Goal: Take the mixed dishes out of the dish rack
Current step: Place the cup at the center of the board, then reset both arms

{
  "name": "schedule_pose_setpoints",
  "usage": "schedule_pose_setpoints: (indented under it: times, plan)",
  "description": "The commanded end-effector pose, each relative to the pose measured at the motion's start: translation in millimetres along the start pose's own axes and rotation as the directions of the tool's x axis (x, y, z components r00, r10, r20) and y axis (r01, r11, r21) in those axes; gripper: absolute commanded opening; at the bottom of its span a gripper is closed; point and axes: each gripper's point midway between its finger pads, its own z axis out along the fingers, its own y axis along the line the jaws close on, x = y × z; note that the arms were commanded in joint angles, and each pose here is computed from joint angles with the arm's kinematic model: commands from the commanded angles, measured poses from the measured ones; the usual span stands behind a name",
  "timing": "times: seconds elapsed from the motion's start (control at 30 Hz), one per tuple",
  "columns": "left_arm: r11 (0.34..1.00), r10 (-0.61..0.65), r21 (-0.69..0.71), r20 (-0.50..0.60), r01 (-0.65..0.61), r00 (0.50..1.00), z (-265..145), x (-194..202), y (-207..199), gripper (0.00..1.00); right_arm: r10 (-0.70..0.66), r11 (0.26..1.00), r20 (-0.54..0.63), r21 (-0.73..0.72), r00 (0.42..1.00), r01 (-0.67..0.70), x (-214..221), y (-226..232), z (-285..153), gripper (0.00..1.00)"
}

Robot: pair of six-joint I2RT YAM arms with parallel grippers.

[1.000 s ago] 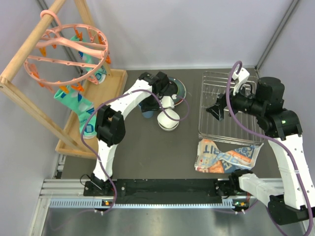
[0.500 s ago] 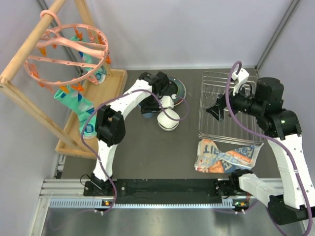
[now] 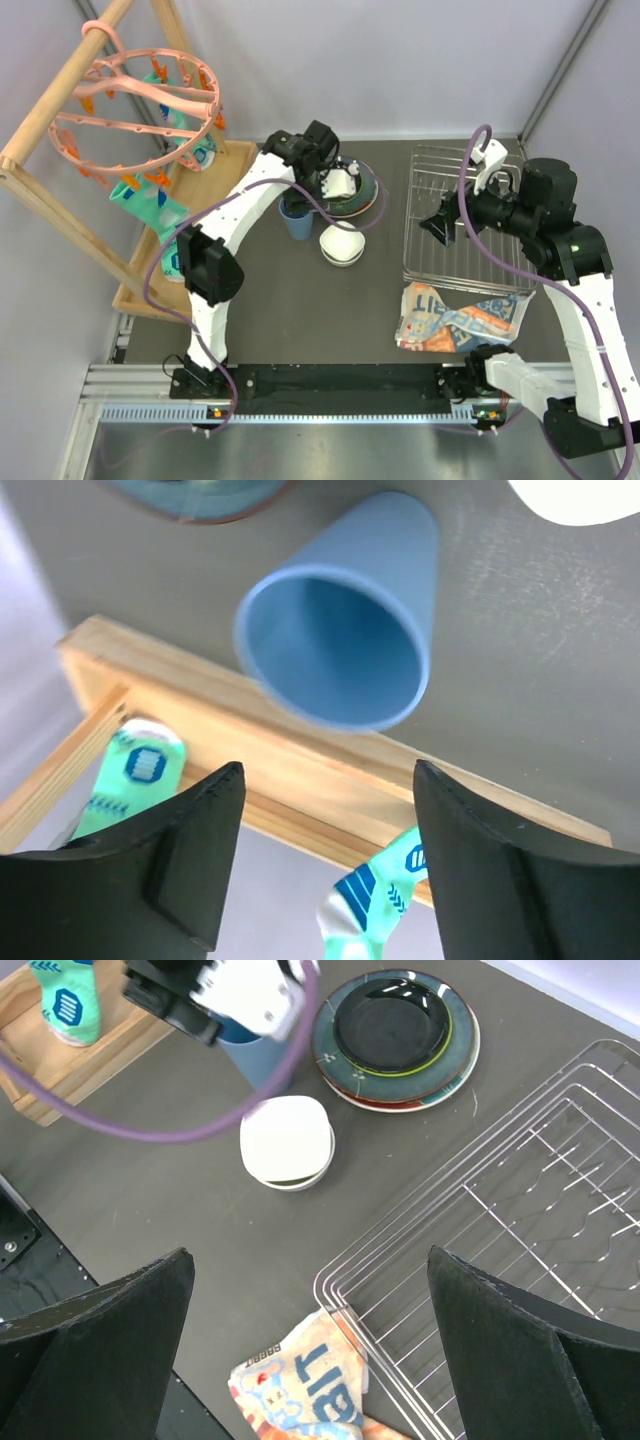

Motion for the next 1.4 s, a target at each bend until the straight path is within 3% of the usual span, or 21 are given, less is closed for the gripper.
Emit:
schedule_pose_setpoints:
  times: [0.0,0.1,0.17,0.23,0.27,0.33,0.37,0.43,0.47,0.57,0.73,0.93,1.03,1.37]
  plan:
    - [0.979,-0.087,-0.163,0.189,0.119,0.978,-78.8,-4.4,22.6,0.78,-0.023,0.996,0.05,0.087,0.998,0.019,-15.1,-14.5,-5.3,0.99]
    - [0.942,-0.168,-0.227,0.313,0.246,0.935,-106.0,-5.4,38.1,0.84,-0.021,0.982,0.046,0.19,0.999,0.012,-17.9,-33.8,-6.6,0.99]
    - [0.898,-0.229,-0.255,0.426,0.359,0.875,-130.3,-5.6,49.8,0.87,-0.019,0.968,0.042,0.25,0.999,0.008,-20.2,-44.4,-9.2,0.99]
    - [0.861,-0.3,-0.241,0.469,0.447,0.831,-130.9,8.2,55.8,0.88,-0.013,0.943,0.026,0.333,1.0,0.003,-19.9,-61.1,-10.5,0.99]
    - [0.814,-0.327,-0.241,0.561,0.528,0.761,-150.9,8.3,65.2,0.89,-0.012,0.936,0.022,0.353,1.0,0.004,-19.7,-65.4,-10.7,0.99]
    - [0.754,-0.395,-0.223,0.597,0.618,0.698,-146.5,26.7,72.2,0.9,-0.016,0.91,0.015,0.413,1.0,0.009,-18.0,-78.3,-11.6,0.99]
    - [0.69,-0.393,-0.219,0.687,0.69,0.611,-172.1,29.6,81.3,0.9,-0.018,0.899,0.019,0.438,1.0,0.008,-18.4,-83.2,-12.9,0.99]
    - [0.629,-0.424,-0.205,0.718,0.75,0.552,-165.3,45.8,82.8,0.91,-0.036,0.866,0.043,0.5,0.998,0.009,-24.4,-95.2,-16.8,0.99]
    - [0.578,-0.422,-0.193,0.761,0.793,0.492,-180.5,52.8,80.8,0.91,-0.042,0.86,0.055,0.511,0.998,0.008,-27.4,-97.5,-17.6,0.99]
    - [0.478,-0.403,-0.164,0.832,0.863,0.381,-184.8,61.2,81.3,0.91,-0.07,0.799,0.102,0.601,0.992,-0.005,-42.4,-112.9,-29.7,0.99]
    - [0.346,-0.416,-0.115,0.871,0.931,0.262,-170.8,74.0,81.4,0.91,-0.099,0.75,0.174,0.66,0.98,-0.042,-63.1,-123.5,-40.6,0.99]
    - [0.253,-0.409,-0.061,0.898,0.966,0.164,-172.2,83.7,85.6,0.91,-0.084,0.724,0.201,0.685,0.976,-0.079,-65.1,-133.7,-35.7,0.99]
    - [0.222,-0.419,-0.051,0.897,0.974,0.143,-167.7,86.5,87.2,0.91,-0.07,0.703,0.195,0.705,0.978,-0.091,-62.4,-141.2,-32.4,0.99]
    - [0.169,-0.414,-0.075,0.899,0.983,0.14,-163.9,99.1,91.8,0.91,-0.07,0.688,0.214,0.718,0.974,-0.108,-61.4,-145.3,-31.8,0.98]
